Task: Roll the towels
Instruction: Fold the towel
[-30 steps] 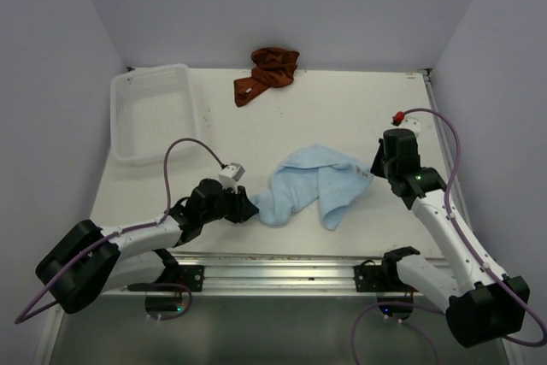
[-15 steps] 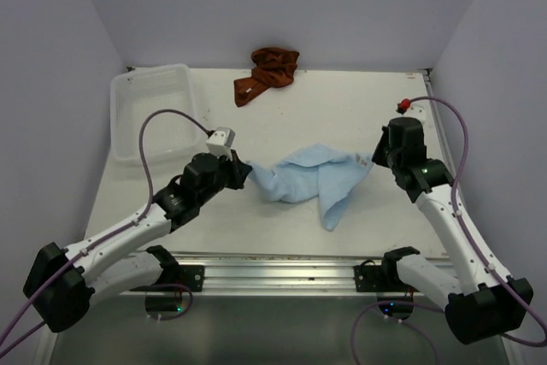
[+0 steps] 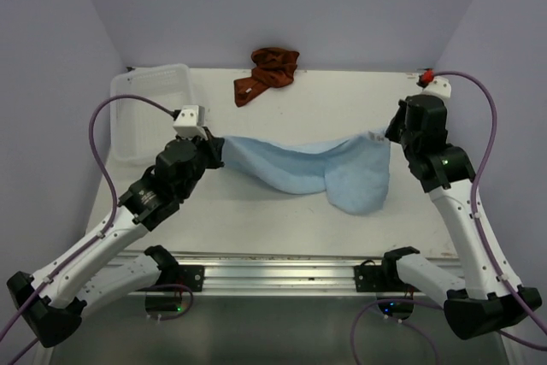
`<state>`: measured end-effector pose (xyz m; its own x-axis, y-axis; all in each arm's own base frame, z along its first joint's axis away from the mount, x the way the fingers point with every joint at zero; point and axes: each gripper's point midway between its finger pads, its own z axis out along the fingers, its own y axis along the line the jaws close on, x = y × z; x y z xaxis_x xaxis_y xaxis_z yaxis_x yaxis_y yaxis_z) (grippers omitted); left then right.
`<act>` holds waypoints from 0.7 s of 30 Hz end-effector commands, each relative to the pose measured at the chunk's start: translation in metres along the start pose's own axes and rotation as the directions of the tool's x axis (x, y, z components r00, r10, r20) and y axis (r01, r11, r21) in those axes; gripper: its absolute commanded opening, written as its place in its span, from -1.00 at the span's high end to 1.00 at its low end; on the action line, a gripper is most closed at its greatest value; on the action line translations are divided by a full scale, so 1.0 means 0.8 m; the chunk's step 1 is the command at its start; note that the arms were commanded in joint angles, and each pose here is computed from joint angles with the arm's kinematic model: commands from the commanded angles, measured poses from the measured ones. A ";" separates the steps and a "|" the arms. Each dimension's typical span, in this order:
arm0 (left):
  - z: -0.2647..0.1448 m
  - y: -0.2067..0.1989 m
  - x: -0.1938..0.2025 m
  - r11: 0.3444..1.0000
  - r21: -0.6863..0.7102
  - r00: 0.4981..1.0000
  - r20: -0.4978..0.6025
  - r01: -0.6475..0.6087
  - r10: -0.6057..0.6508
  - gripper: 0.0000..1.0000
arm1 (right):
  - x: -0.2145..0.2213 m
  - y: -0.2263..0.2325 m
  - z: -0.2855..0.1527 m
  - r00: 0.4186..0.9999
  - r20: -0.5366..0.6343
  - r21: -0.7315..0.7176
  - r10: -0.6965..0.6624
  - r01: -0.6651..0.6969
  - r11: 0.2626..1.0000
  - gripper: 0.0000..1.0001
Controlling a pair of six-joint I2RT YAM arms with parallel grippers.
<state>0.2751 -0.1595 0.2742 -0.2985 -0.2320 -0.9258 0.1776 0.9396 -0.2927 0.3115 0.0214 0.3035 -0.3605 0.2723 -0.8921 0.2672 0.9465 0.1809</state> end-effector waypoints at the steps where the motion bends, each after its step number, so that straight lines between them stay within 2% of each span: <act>1: 0.011 0.015 0.056 0.996 -0.029 0.990 -0.119 -0.082 0.078 1.00 | 0.031 -0.017 0.011 0.998 -0.056 0.054 -0.035 0.039 0.998 1.00; 2: 0.013 0.021 0.090 0.997 -0.023 0.983 -0.172 -0.075 0.070 1.00 | 0.039 -0.019 0.012 0.997 -0.067 0.057 -0.037 0.041 0.998 1.00; 4: 0.016 0.013 0.114 0.999 0.023 0.980 -0.197 -0.029 0.033 1.00 | 0.057 -0.026 0.018 0.995 -0.089 0.076 -0.047 0.054 0.996 1.00; 5: 0.016 0.019 0.141 0.999 0.027 0.971 -0.237 -0.027 0.033 1.00 | 0.062 -0.029 0.019 0.994 -0.098 0.083 -0.051 0.059 0.995 1.00; 7: 0.020 0.011 0.158 0.997 0.071 0.968 -0.251 0.002 0.016 1.00 | 0.073 -0.035 0.023 0.992 -0.114 0.098 -0.059 0.071 0.993 1.00; 8: 0.017 0.008 0.182 0.994 0.104 0.956 -0.294 0.010 0.021 1.00 | 0.076 -0.035 0.024 0.991 -0.119 0.096 -0.061 0.072 0.993 1.00; 12: 0.024 -0.016 0.206 0.976 0.219 0.946 -0.320 0.013 0.060 1.00 | 0.089 -0.034 0.031 0.989 -0.139 0.095 -0.058 0.072 0.993 1.00; 16: 0.036 -0.020 0.230 0.970 0.241 0.925 -0.364 -0.019 0.108 1.00 | 0.099 -0.031 0.037 0.986 -0.160 0.082 -0.055 0.069 0.994 1.00; 21: 0.045 -0.032 0.230 0.957 0.287 0.930 -0.343 -0.030 0.132 0.97 | 0.112 -0.031 0.043 0.981 -0.182 0.073 -0.066 0.081 0.994 1.00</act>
<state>0.2360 -0.2129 0.0739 -0.6605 0.0237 -0.7505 0.3630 0.8850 -0.2915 0.2978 0.0141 0.2053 -0.5492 0.2285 -0.8038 0.3102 0.9489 0.0578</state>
